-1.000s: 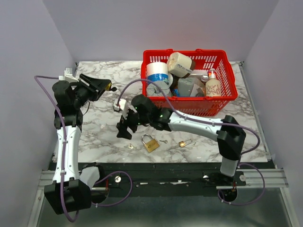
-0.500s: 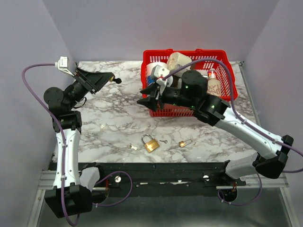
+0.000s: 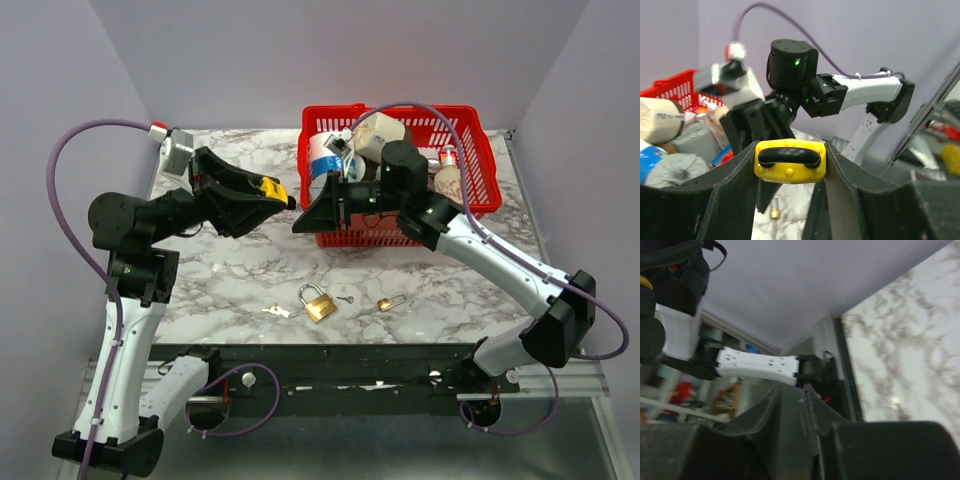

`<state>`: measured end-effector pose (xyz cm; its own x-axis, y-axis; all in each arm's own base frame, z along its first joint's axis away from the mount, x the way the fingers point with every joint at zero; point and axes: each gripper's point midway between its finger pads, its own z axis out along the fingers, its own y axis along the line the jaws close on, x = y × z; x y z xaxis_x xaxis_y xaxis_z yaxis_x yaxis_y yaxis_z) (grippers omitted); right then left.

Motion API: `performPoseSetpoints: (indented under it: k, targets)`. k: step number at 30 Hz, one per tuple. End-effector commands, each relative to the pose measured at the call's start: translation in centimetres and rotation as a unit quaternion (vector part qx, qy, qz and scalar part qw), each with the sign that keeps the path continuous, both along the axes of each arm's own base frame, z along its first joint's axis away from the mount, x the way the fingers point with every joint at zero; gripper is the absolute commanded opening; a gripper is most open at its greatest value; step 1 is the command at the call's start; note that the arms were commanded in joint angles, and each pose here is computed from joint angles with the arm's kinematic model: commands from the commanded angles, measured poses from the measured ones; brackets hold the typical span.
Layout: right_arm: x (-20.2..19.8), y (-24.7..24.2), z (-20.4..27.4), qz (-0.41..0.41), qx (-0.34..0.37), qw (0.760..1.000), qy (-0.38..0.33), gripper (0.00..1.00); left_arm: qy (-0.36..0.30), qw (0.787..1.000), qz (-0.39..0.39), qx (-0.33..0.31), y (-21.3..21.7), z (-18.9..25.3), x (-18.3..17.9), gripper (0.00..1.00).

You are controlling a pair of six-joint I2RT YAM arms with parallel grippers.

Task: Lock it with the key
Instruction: Adjust the lock.

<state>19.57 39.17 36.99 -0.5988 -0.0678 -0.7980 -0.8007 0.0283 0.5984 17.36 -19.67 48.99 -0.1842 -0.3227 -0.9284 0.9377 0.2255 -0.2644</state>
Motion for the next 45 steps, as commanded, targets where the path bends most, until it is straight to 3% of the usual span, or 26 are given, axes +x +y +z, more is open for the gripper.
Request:
performPoseSetpoints:
  k: [1, 6, 12, 20, 25, 28, 35, 45]
  targets:
    - [-3.2, -0.1, 1.2, 0.081, 0.038, 0.974, 0.209, 0.3, -0.052, 0.994, 0.039, 0.084, -0.1, -2.3, 1.7, 0.0]
    - [-2.3, 0.1, 0.8, 0.059, 0.027, 0.958, 0.278, 0.28, -0.013, 0.99, 0.046, 0.135, -0.5, -4.6, 3.0, 0.0]
    - [-0.7, 0.6, -1.8, 0.02, -0.002, 0.932, 0.362, 0.24, 0.023, 0.989, 0.021, 0.143, -1.2, -5.8, 2.8, 0.0]
    - [0.7, 1.2, -6.5, 0.006, -0.044, 0.923, 0.382, 0.13, 0.067, 0.99, 0.04, 0.118, -1.3, -5.8, 3.8, 0.0]
    - [3.7, 1.4, -5.7, -0.037, -0.028, 0.919, 0.392, 0.02, 0.161, 0.979, 0.085, 0.094, -0.9, -8.1, 5.2, 0.0]
    - [4.1, 1.4, -5.2, -0.052, -0.032, 0.912, 0.407, 0.01, 0.204, 0.967, 0.134, 0.075, -0.1, -9.5, 6.3, 0.0]
    - [3.6, 0.9, -6.9, -0.071, -0.047, 0.879, 0.47, 0.01, 0.216, 0.948, 0.208, 0.11, 0.2, -11.9, 7.9, 0.0]
    - [3.6, 1.2, -6.1, -0.057, -0.038, 0.879, 0.471, 0.01, 0.219, 0.943, 0.214, 0.129, -0.1, -13.4, 8.5, 0.0]
